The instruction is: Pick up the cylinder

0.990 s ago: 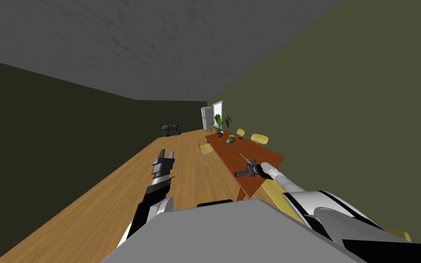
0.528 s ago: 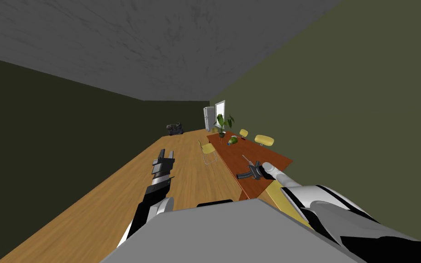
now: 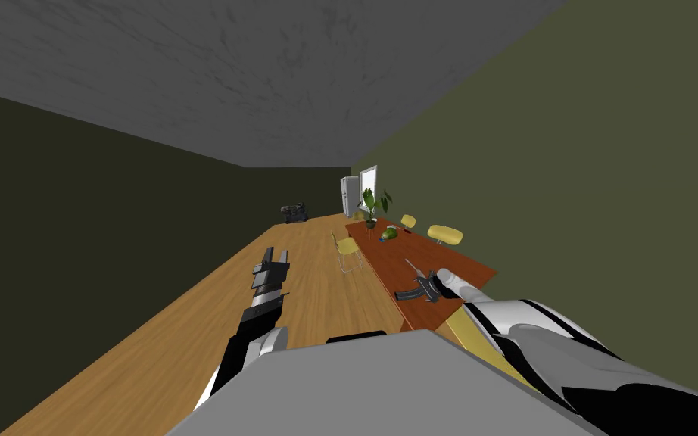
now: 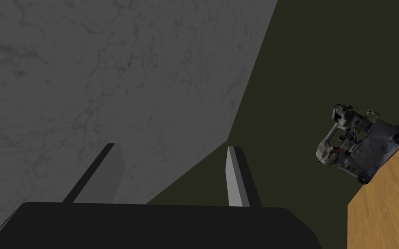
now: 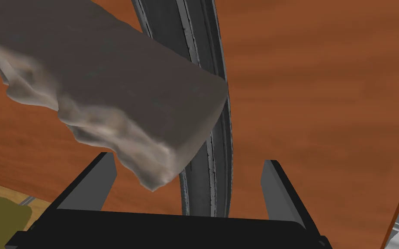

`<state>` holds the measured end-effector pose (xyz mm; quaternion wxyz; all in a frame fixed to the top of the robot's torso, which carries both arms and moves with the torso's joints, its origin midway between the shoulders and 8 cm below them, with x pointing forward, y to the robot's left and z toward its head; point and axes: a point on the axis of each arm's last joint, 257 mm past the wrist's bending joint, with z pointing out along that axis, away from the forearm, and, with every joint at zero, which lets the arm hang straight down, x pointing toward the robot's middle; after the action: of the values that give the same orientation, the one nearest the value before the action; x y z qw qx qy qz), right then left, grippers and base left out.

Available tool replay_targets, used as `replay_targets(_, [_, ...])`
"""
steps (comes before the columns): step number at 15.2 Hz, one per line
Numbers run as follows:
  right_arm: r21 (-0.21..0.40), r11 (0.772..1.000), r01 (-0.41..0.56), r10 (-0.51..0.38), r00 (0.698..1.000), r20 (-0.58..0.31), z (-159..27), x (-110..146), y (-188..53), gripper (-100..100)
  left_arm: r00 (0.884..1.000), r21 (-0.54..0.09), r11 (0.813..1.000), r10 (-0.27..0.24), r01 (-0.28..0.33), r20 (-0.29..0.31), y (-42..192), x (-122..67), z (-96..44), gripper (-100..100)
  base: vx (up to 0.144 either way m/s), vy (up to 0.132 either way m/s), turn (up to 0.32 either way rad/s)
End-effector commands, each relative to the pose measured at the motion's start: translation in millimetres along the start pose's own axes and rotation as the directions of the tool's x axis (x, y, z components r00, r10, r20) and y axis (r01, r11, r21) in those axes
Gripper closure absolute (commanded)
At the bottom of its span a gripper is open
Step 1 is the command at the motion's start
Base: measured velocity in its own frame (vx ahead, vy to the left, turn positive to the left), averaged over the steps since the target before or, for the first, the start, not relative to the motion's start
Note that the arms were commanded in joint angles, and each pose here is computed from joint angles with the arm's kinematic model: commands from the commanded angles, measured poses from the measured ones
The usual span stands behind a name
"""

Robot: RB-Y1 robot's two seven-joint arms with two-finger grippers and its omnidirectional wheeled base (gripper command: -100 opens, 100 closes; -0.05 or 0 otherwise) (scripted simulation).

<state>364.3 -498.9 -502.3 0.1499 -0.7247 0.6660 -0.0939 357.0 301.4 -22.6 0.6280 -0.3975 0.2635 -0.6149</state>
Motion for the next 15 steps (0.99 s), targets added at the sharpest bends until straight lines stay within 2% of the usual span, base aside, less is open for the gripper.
replay_targets(1, [-0.042, 0.999, 0.029, -0.030, 0.999, -0.016, -2.5, 8, 11, -100, 1.000, 0.000, 1.000, 0.000, 0.000, 0.000, 0, 0.0, 0.0, 0, 0.009, -0.008, 0.077])
replay_targets(2, [-0.045, 0.999, 0.026, -0.027, 1.000, -0.016, -2.2, 8, 13, -100, 1.000, 0.000, 1.000, 0.000, 0.000, 0.000, 0, 0.0, 0.0, 0, 0.013, -0.013, 0.114])
replay_targets(5, [-0.114, 0.992, 0.063, -0.067, 0.997, -0.032, -7.6, 19, 31, -100, 1.000, 0.000, 1.000, 0.000, 0.000, 0.000, 0, 0.0, 0.0, 0, 0.019, -0.019, 0.123])
replay_targets(6, [-0.115, 0.991, 0.064, -0.068, 0.997, -0.033, -7.7, 20, 31, -100, 1.000, 0.000, 1.000, 0.000, 0.000, 0.000, 0, 0.0, 0.0, 0, 0.020, -0.021, 0.090])
replay_targets(7, [-0.075, 0.993, 0.095, -0.098, 0.994, -0.043, -10.4, 21, 8, -100, 1.000, 0.000, 1.000, 0.000, 0.000, 0.000, 0, 0.0, 0.0, 0, 0.012, -0.016, 0.014])
replay_targets(10, [-0.019, 0.994, 0.112, -0.113, 0.992, -0.059, -15.7, 21, -23, -100, 1.000, 0.000, 1.000, 0.000, 0.000, 0.000, 0, 0.0, 0.0, 0, 0.002, -0.003, -0.001])
replay_targets(11, [-0.029, 0.993, 0.118, -0.120, 0.991, -0.054, -14.9, 20, -21, -100, 1.000, 0.000, 1.000, 0.000, 0.000, 0.000, 0, 0.0, 0.0, 0, 0.000, 0.000, 0.000])
replay_targets(13, [-0.070, 0.992, 0.104, -0.107, 0.993, -0.043, -10.9, 20, 4, -100, 1.000, 0.000, 1.000, 0.000, 0.000, 0.000, 0, 0.0, 0.0, 0, 0.000, 0.000, 0.000])
replay_targets(14, [-0.066, 0.992, 0.108, -0.111, 0.993, -0.044, -11.3, 20, 1, -100, 1.000, 0.000, 1.000, 0.000, 0.000, 0.000, 0, 0.0, 0.0, 0, -0.001, 0.002, -0.013])
replay_targets(15, [-0.066, 0.996, 0.056, -0.060, 0.996, -0.061, -8.1, 26, 17, -100, 1.000, 0.000, 1.000, 0.000, 0.000, 0.000, 0, 0.0, 0.0, 0, -0.001, 0.009, -0.090])
